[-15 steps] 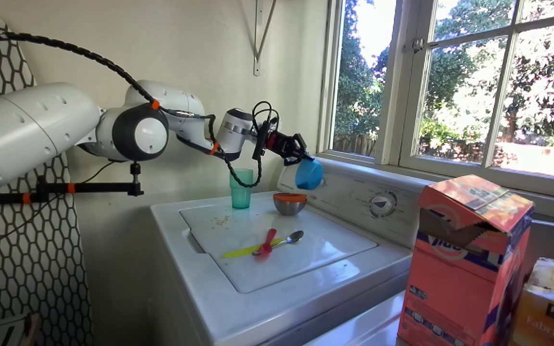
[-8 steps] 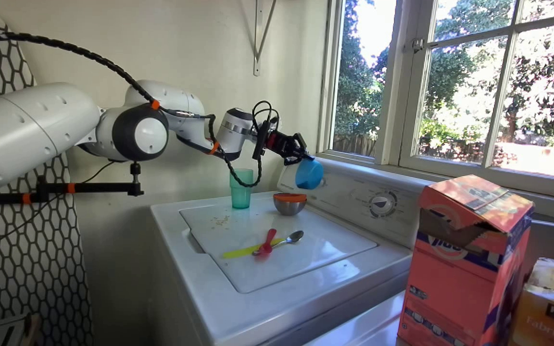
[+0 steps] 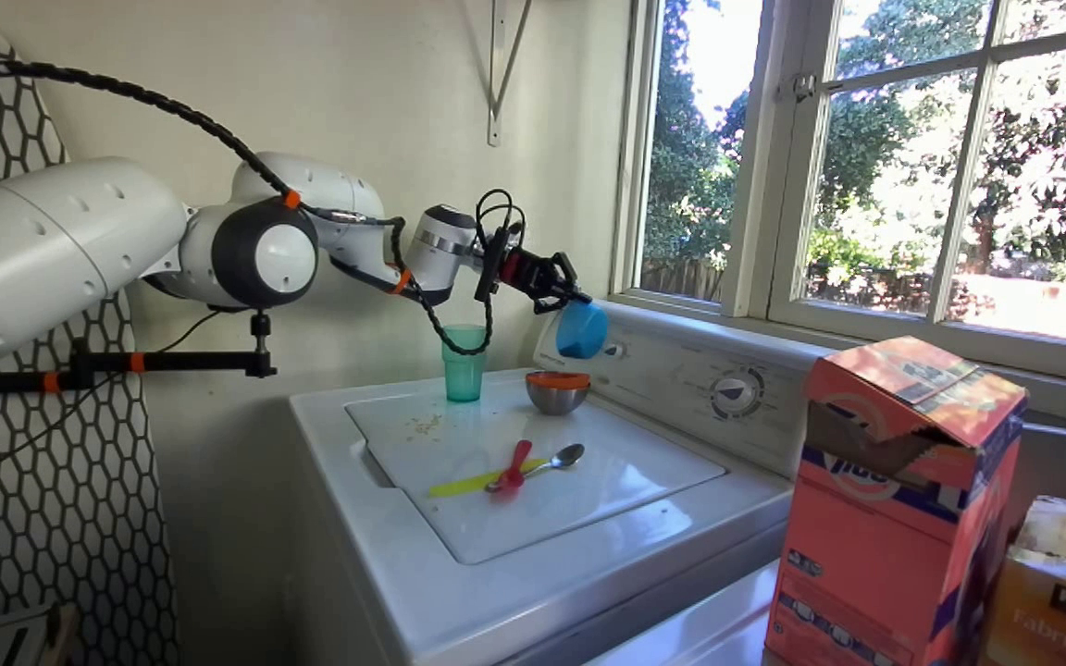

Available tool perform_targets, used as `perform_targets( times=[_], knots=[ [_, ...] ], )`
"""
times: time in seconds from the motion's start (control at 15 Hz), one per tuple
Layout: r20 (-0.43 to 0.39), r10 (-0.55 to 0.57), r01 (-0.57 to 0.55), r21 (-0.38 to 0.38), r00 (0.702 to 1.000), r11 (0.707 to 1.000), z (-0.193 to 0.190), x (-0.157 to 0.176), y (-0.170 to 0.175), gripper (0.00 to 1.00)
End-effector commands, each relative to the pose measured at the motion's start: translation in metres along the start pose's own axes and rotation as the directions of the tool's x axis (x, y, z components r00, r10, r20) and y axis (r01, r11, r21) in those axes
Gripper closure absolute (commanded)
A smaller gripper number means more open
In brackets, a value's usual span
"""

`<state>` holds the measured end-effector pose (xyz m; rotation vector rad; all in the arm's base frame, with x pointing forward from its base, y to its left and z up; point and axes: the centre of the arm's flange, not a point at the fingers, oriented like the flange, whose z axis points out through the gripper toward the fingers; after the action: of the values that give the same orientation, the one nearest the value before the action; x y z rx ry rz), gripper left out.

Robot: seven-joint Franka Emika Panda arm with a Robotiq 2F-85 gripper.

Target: Pour the contents from the blue bowl into the silver bowl

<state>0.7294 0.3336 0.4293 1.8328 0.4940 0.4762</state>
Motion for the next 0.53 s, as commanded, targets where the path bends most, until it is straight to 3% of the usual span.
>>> perform_targets(
  times=[0.0,0.47],
  knots=[
    [-0.006,-0.082,0.082,-0.034,0.997,0.996,-0.021,-0.005,-0.001,0.99],
    [0.035,-0.199,0.201,-0.103,0.979,0.974,-0.004,-0.012,-0.012,0.99]
  ],
)
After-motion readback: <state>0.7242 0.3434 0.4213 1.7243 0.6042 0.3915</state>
